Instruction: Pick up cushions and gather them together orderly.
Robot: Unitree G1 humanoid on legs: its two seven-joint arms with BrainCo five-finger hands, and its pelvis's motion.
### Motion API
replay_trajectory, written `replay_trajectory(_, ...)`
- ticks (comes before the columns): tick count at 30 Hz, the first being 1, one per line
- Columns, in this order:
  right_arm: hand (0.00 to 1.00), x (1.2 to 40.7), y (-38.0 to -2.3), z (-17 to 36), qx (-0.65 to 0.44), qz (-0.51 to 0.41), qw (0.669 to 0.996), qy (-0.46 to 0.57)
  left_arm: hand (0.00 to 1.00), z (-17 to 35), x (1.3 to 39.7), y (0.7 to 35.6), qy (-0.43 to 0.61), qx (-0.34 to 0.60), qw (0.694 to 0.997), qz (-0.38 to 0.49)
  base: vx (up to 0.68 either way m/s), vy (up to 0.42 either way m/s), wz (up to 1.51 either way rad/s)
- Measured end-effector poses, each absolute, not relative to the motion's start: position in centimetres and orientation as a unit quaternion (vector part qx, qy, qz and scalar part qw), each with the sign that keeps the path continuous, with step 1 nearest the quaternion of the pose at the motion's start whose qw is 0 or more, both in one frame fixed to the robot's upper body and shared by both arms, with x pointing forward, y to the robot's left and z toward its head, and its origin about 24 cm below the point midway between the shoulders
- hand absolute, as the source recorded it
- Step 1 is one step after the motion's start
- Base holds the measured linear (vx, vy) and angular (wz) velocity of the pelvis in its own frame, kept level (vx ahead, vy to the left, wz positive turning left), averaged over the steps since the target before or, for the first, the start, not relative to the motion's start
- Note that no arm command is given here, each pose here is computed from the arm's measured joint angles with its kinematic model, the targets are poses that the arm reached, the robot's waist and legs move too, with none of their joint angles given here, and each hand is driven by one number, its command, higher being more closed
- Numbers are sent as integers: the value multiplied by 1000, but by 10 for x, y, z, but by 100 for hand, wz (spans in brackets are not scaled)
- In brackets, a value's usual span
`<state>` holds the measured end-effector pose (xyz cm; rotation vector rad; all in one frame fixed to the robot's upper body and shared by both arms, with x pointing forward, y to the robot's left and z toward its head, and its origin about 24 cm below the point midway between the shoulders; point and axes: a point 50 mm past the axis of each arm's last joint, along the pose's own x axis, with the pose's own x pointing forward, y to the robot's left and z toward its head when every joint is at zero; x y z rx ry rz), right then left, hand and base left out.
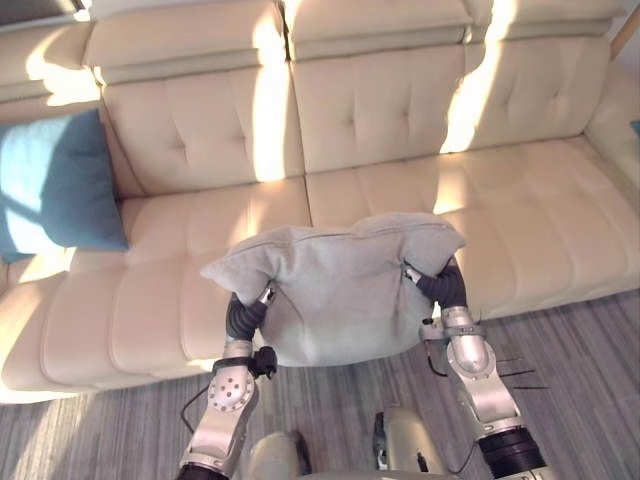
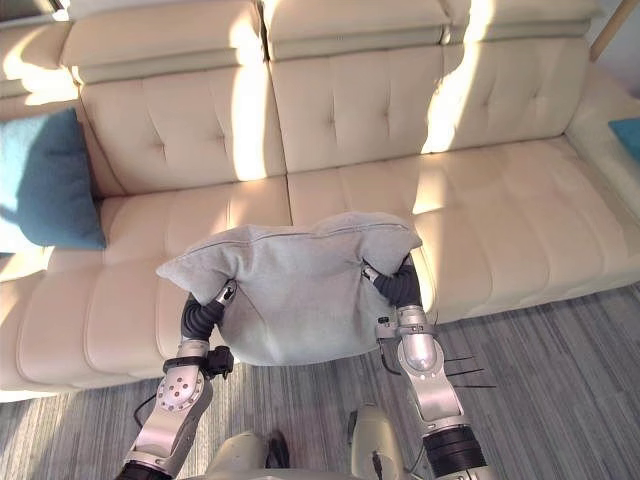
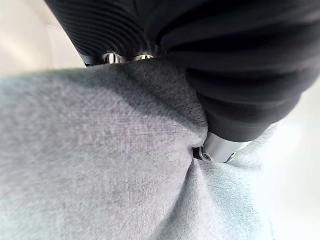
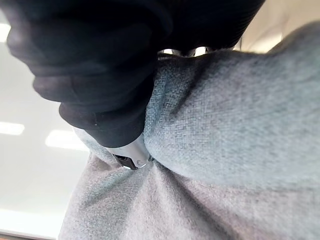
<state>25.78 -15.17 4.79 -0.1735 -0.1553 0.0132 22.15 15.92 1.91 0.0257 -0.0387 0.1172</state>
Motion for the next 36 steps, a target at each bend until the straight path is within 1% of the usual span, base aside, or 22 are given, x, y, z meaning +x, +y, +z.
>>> replay_trajectory(4,100,250,-159,39,-97,8,994,-58,100,18,220,157,-16,19,999,42,286,-89,46)
replay_trajectory(7,100,239,-178,25,-119,-11,993,-15,100,6,215,139,12,9,1000,9,459,-149,63)
replay_trajectory(10,100,237,-186,22,-131,-18,991,-6,100,3,223,133,18,1,1000,-5,388,-138,34)
replay_trajectory(13,100,235,-189,26,-129,-28,991,-15,100,1,223,130,23,-4,1000,-18,344,-34,10)
replay_trajectory(17,100,247,-189,38,-135,-25,990,-41,100,4,226,130,16,-1,1000,-24,176,161,-27)
replay_trajectory(20,100,249,-179,30,-111,-27,993,-26,100,4,227,140,17,22,999,-24,97,156,-17)
replay_trajectory(23,100,260,-172,41,-125,-16,991,-49,100,8,230,144,9,24,1000,-15,43,150,-31)
replay_trajectory(25,100,273,-162,56,-127,-6,989,-80,100,17,237,148,-10,29,1000,-4,-16,77,-33)
replay_trajectory(28,100,296,-151,93,-125,-13,981,-149,100,39,258,150,-57,35,998,18,-33,14,-17)
replay_trajectory(31,100,324,-138,154,-123,-48,959,-251,100,83,294,146,-140,43,988,45,-68,-11,2)
replay_trajectory(33,100,336,-134,182,-126,-63,946,-292,100,107,312,148,-176,49,981,63,-124,-25,10)
replay_trajectory(36,100,351,-125,240,-117,-95,919,-364,100,165,344,150,-254,51,960,106,-155,-36,19)
